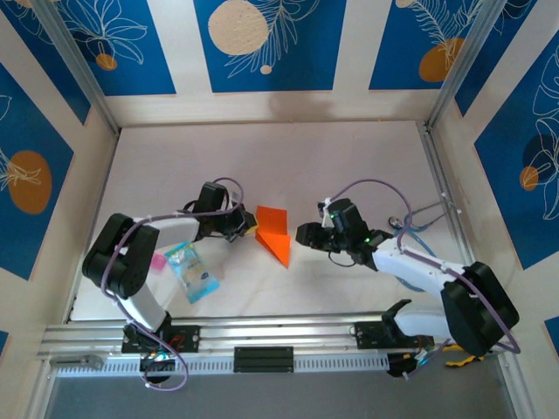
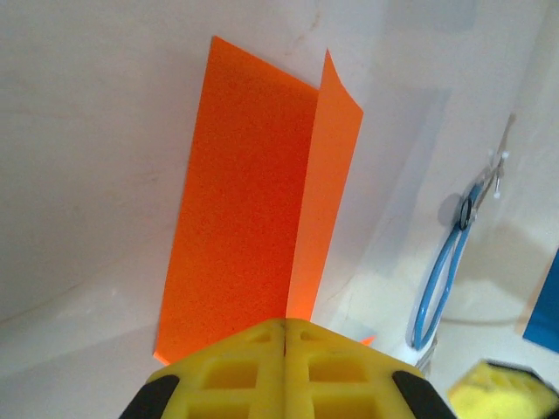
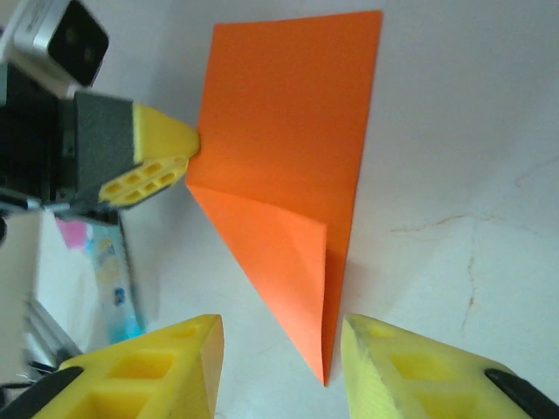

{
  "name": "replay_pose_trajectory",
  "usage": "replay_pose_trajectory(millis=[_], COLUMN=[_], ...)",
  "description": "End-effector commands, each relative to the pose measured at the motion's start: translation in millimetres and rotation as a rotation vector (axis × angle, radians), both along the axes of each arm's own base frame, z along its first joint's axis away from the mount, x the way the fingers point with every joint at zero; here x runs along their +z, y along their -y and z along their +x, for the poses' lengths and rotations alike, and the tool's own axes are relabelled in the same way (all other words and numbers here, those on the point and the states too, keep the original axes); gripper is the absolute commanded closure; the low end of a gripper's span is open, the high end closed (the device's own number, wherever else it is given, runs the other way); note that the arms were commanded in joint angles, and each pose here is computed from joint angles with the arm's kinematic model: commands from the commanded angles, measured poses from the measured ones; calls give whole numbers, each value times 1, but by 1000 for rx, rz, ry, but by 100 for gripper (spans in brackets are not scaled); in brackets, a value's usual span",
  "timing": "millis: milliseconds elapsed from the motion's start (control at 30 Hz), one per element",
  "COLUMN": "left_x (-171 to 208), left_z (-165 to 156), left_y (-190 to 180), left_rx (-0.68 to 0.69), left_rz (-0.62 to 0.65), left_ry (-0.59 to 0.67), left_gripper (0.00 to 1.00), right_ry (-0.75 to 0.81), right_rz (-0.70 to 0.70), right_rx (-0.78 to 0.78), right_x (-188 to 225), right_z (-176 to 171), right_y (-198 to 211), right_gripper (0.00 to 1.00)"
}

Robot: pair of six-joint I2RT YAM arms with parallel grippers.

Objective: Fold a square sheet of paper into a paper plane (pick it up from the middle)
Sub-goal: Fourth fold the wing at the center of the table.

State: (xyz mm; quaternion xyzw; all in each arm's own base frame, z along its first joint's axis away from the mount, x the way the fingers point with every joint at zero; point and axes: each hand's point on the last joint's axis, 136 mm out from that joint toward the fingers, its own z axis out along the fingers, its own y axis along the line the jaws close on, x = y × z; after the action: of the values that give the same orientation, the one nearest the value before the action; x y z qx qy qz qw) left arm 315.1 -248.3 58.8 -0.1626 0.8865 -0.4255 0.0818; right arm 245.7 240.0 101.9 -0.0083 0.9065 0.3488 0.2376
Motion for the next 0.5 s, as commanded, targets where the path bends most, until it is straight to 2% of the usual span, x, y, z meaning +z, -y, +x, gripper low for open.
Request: replay_pose_trajectory(millis=[0, 67, 133, 267, 367, 467], left_x=[9, 12, 15, 21, 23, 24], left_z=[3, 0, -3, -8, -10, -10], left_y=[-5, -8, -12, -19, -20, -19], left_rx=[100, 129, 158, 192, 199, 198], left_rz=[14, 23, 33, 51, 54, 51], left_ry=[24, 26, 25, 31, 32, 30], left_gripper=[100, 100, 100, 100, 100, 100], right_ry=[271, 458, 560, 650, 710, 717], right_rz=[-256, -337, -421, -549, -655, -673], right_rx=[40, 152, 213, 307, 297, 341], right_x=[0, 5, 3, -9, -15, -24], right_z=[0, -9, -13, -16, -7, -6], right_y=[-3, -28, -46, -71, -77, -85], right_gripper=[60, 60, 61, 62, 62, 62])
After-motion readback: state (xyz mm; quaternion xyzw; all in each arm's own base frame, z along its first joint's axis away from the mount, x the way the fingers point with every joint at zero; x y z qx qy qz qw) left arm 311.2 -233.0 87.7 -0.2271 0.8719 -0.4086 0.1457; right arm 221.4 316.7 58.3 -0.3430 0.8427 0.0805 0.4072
